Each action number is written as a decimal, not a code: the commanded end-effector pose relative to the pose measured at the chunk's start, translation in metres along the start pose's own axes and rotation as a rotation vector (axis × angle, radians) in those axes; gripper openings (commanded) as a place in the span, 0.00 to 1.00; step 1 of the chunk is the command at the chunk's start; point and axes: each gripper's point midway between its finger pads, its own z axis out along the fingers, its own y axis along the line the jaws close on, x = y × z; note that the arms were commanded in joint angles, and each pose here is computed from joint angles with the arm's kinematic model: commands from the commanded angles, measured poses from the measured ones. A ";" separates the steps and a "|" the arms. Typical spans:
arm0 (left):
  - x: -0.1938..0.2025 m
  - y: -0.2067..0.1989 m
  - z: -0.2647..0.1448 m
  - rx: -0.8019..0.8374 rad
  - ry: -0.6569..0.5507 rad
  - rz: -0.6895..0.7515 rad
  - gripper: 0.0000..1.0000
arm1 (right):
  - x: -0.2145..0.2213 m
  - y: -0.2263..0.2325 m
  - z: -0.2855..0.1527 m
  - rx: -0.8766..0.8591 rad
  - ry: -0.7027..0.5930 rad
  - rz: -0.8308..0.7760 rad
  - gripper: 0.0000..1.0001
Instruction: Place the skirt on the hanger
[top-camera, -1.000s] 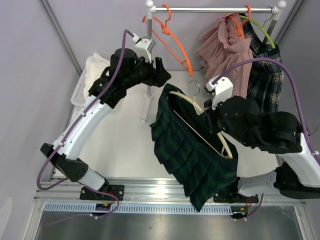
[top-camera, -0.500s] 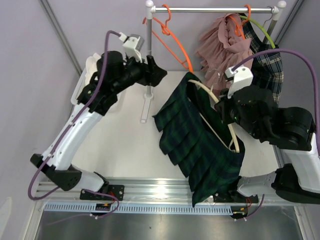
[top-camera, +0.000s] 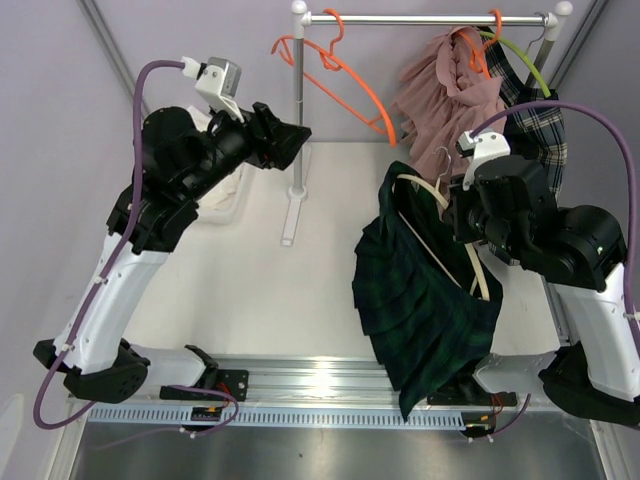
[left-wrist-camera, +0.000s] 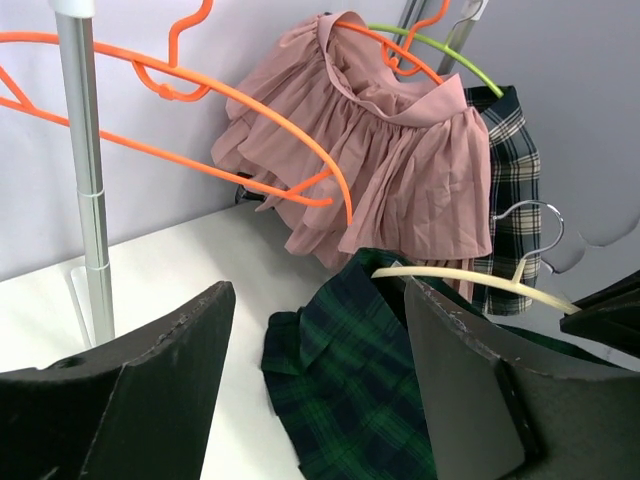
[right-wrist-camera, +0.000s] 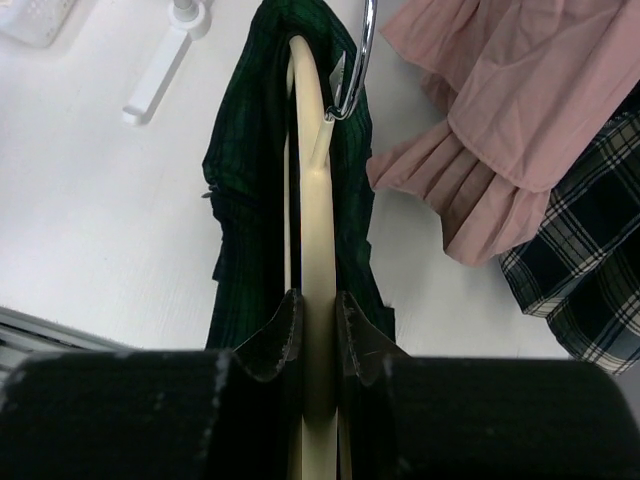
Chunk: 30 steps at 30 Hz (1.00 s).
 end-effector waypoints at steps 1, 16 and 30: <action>-0.006 -0.003 -0.007 0.001 -0.007 0.005 0.74 | -0.021 -0.004 -0.008 -0.010 -0.094 0.028 0.00; 0.010 0.002 -0.015 -0.006 0.018 0.011 0.74 | -0.103 -0.029 0.041 -0.092 -0.301 0.062 0.00; 0.011 -0.003 -0.030 0.017 0.017 0.019 0.74 | -0.212 -0.052 0.052 -0.089 -0.577 0.132 0.00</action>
